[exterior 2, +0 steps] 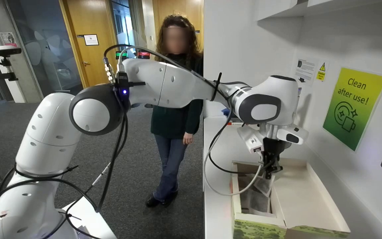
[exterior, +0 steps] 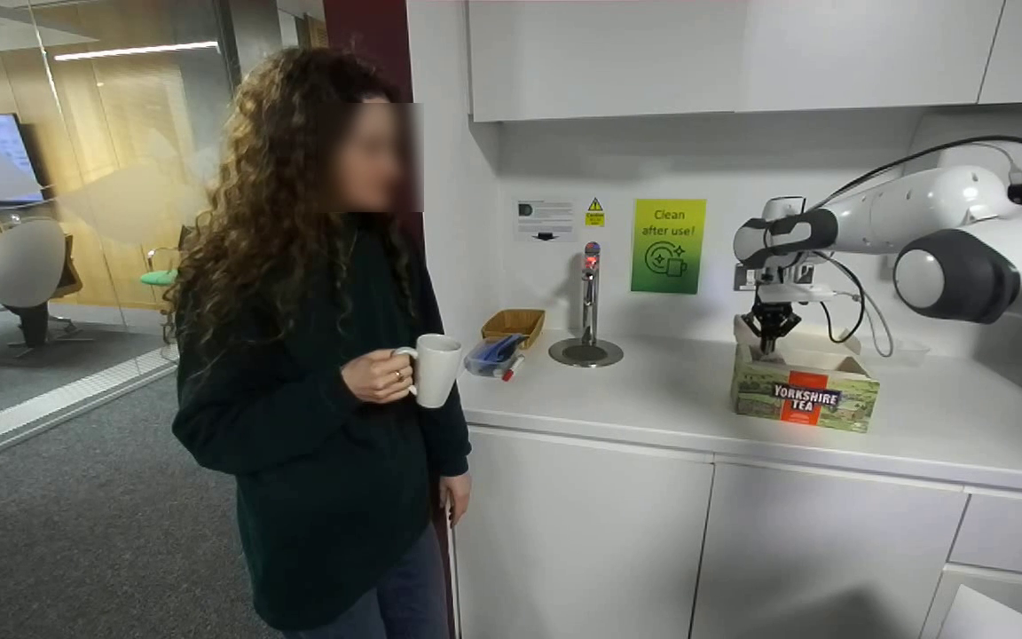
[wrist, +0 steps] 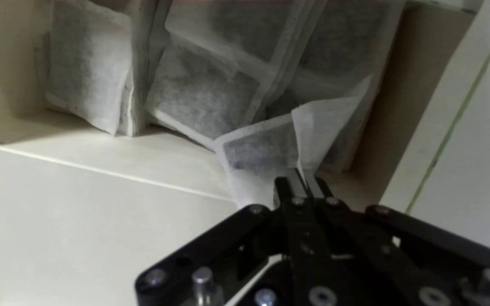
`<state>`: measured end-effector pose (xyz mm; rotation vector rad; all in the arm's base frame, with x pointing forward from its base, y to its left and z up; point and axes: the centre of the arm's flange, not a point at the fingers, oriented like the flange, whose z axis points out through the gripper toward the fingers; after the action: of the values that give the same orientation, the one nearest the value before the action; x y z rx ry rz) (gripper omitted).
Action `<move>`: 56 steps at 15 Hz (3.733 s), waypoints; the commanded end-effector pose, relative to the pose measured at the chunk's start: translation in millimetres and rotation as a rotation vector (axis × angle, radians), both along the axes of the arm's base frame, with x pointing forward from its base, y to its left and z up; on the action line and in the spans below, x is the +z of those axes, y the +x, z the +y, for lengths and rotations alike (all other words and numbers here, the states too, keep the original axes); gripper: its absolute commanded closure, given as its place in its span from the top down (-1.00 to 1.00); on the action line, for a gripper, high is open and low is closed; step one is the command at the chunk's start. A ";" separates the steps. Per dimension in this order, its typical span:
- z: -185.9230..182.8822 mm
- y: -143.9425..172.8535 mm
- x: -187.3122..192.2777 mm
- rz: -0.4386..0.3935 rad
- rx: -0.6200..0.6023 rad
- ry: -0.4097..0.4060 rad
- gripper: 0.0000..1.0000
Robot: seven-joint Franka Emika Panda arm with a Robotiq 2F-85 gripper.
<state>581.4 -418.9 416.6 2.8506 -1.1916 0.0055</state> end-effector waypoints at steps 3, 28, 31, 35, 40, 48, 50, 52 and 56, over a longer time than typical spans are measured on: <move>14.2 -12.6 21.4 -0.145 0.130 -0.076 -0.99; 103.3 -90.9 102.3 -0.258 0.656 -0.190 -0.99; 107.9 -89.1 102.5 -0.231 0.729 -0.206 -0.99; 114.3 -85.2 103.8 -0.192 0.803 -0.233 -0.99; 135.7 -78.9 112.9 -0.194 0.862 -0.240 -0.99; 164.4 -74.8 136.7 -0.256 0.901 -0.240 -0.99; 164.6 -74.7 137.5 -0.248 0.893 -0.207 -0.99; 166.7 -76.3 137.4 -0.239 0.903 -0.164 -0.99; 172.4 -79.3 136.3 -0.220 0.935 -0.094 -0.99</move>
<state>514.6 -251.9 540.0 3.0218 0.1526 0.4065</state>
